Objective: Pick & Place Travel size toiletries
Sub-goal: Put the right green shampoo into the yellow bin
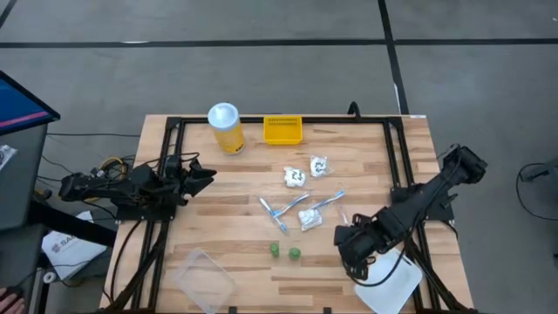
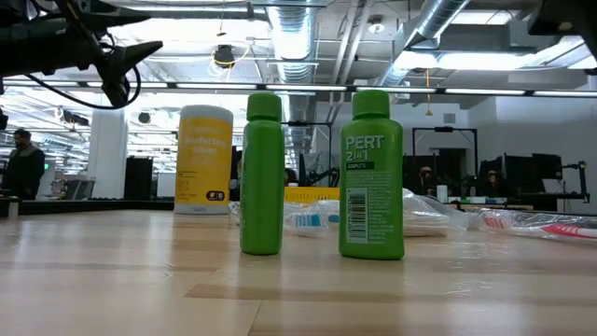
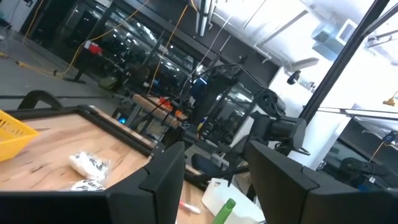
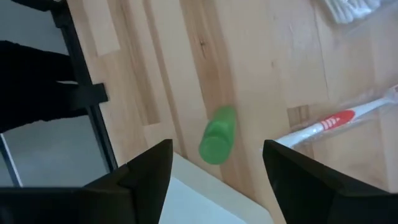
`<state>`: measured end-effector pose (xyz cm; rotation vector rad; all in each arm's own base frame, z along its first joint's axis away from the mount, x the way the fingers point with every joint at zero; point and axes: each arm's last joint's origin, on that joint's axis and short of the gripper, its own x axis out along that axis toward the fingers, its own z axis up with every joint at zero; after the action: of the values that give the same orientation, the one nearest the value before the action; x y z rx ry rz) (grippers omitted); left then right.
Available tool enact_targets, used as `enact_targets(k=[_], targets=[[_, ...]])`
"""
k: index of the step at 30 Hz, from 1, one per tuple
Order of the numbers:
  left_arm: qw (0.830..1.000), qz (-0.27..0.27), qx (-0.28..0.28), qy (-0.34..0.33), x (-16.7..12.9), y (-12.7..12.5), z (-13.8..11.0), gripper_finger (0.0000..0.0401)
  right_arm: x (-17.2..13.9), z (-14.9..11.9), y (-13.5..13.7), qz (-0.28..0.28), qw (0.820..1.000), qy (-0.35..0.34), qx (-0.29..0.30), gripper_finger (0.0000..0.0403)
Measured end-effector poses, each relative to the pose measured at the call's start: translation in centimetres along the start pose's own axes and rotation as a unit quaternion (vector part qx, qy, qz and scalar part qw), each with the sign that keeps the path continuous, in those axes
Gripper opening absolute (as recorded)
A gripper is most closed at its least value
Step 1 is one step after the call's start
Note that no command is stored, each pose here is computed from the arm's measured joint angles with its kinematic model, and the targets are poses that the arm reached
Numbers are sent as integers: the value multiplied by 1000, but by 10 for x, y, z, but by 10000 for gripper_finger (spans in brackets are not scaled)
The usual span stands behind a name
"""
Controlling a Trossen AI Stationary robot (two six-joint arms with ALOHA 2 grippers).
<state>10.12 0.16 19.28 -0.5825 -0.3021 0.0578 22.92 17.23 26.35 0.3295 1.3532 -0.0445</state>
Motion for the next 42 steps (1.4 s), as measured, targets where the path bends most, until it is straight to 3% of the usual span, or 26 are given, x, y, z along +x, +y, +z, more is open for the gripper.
enact_targets(k=[9,26,36,42], targets=[[1000,1,1,3,1,0,-1,172,24,-11,-2,7,1000,6,2,242],[1000,0,0,0,1,0,0,172,41,-18,-7,8,1000,7,-2,239],[1000,0,0,-1,1,0,0,172,41,-18,-7,8,1000,4,-2,182],[1000,-1,0,-1,1,0,0,172,41,-18,-7,6,1000,1,-4,126]])
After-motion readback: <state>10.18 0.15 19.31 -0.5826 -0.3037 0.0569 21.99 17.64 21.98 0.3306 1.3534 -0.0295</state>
